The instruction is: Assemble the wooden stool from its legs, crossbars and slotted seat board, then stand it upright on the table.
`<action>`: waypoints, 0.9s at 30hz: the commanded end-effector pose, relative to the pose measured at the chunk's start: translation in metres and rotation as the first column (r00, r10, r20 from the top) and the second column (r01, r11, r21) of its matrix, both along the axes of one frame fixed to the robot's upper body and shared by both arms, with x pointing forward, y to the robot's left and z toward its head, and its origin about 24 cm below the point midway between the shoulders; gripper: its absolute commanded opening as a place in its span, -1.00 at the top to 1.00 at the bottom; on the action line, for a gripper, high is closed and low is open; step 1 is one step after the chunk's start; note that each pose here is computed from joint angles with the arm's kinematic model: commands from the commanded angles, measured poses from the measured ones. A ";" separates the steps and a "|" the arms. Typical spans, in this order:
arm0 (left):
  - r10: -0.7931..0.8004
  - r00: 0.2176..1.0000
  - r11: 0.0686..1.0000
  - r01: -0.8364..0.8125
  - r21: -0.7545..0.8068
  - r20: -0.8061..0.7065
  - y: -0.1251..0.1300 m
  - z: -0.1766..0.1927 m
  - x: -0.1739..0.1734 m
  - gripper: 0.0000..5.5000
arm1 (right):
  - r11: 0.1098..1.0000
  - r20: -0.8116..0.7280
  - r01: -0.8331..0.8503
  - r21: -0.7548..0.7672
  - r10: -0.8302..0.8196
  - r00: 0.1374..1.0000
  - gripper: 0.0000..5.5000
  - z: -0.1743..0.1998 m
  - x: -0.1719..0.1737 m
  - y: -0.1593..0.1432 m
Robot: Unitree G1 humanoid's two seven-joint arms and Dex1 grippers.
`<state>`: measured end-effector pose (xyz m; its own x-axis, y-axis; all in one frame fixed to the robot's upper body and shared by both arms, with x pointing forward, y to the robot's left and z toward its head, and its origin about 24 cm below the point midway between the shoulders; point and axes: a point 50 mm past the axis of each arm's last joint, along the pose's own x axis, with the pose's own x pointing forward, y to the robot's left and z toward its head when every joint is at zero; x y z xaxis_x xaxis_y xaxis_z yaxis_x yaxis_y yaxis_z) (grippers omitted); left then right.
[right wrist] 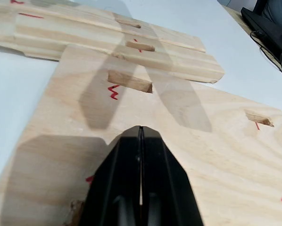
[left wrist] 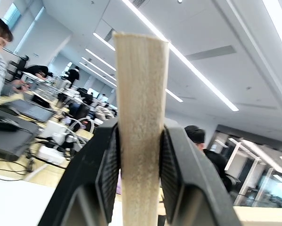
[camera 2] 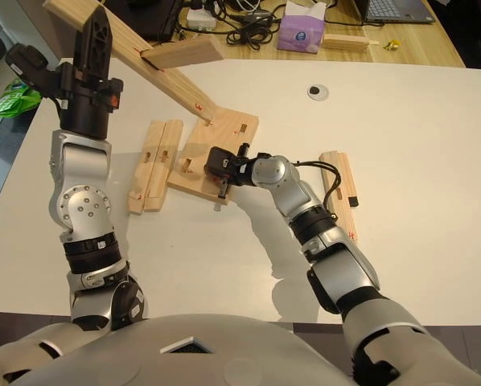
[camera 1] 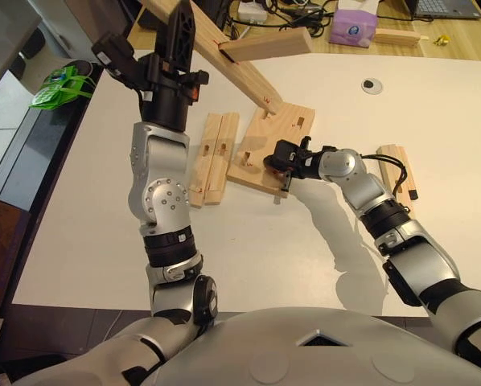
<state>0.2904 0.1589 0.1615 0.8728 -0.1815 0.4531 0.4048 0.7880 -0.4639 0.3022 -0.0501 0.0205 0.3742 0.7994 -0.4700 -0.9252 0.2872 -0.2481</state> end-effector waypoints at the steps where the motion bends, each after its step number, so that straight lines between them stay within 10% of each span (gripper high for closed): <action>1: 0.181 0.982 0.978 -0.174 0.118 -0.053 0.007 -0.006 -0.003 0.63 | 0.987 -0.071 0.134 0.084 -0.128 0.989 1.00 0.000 -0.003 -0.024; 10: 0.180 0.982 0.942 -0.157 0.297 -0.052 -0.009 -0.010 -0.034 0.63 | 0.753 -0.039 0.641 0.150 -0.644 0.764 1.00 0.021 -0.018 -0.158; 27: 0.111 0.991 0.899 -0.068 0.432 -0.074 -0.006 -0.037 -0.041 0.63 | 0.594 -0.081 0.775 0.219 -0.780 0.621 1.00 0.029 -0.014 -0.185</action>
<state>0.2523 0.1537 0.1269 0.9229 -0.2581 0.2856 0.2960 0.9502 -0.0978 0.2856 -0.2272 0.0470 0.8981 0.3060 -0.3159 -0.3527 0.9302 -0.1015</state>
